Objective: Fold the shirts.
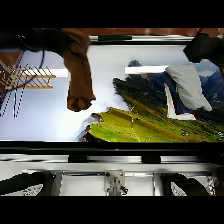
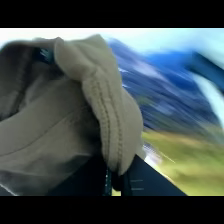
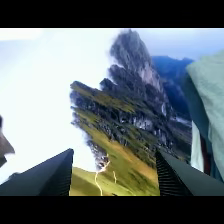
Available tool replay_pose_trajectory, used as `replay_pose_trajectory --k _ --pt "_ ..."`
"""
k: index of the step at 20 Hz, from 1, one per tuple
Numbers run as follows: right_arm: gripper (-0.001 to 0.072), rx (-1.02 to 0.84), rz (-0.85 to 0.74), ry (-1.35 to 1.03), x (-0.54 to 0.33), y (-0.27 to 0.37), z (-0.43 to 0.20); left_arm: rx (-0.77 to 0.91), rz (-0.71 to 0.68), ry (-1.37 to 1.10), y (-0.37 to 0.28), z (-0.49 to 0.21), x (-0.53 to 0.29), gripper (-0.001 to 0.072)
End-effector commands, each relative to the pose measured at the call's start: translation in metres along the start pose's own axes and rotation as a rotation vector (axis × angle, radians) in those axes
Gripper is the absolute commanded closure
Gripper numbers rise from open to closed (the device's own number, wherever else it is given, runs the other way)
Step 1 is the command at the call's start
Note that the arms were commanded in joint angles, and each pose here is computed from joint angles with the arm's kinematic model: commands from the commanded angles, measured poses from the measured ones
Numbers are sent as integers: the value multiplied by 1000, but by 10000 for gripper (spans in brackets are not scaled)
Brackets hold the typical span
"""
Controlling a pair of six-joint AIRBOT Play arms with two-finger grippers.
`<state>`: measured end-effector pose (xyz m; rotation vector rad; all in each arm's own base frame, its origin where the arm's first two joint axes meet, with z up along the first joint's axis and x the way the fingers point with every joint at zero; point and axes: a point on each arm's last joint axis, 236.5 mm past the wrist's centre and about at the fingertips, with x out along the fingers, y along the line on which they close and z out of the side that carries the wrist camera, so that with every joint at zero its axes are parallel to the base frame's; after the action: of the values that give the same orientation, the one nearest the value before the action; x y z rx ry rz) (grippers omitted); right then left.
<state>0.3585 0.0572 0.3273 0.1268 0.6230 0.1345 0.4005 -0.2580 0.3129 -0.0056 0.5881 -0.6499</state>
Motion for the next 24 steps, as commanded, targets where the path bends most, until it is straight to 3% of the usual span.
replay_pose_trajectory --k 1,5,6,7,8,9,11,14,18,24 --pt "85 -7 -11 12 -60 -1 -23 38 -238 158 -102 -59 25 673" --pt "84 4 -144 170 -81 -32 -67 114 -338 468 -173 -187 87 671" --pt "84 12 -177 202 -83 -39 -75 121 -340 523 -178 -209 98 609" --pt "84 16 -191 214 -83 -43 -77 110 -334 554 -178 -220 107 391" --pt "84 15 -188 207 -82 -42 -75 61 -312 561 -173 -221 113 97" --pt "83 14 -174 200 -81 -39 -74 8 -286 550 -162 -213 115 -6" --pt "82 13 -153 209 -76 -34 -74 -50 -210 509 -112 -182 109 -5" --pt "82 15 -141 323 -46 -33 -95 -153 14 486 13 -151 83 -4" --pt "82 26 -149 578 20 -42 -167 -397 214 563 144 -183 44 -4" --pt "82 148 -27 806 102 -19 -266 -558 260 751 182 -309 58 -4"
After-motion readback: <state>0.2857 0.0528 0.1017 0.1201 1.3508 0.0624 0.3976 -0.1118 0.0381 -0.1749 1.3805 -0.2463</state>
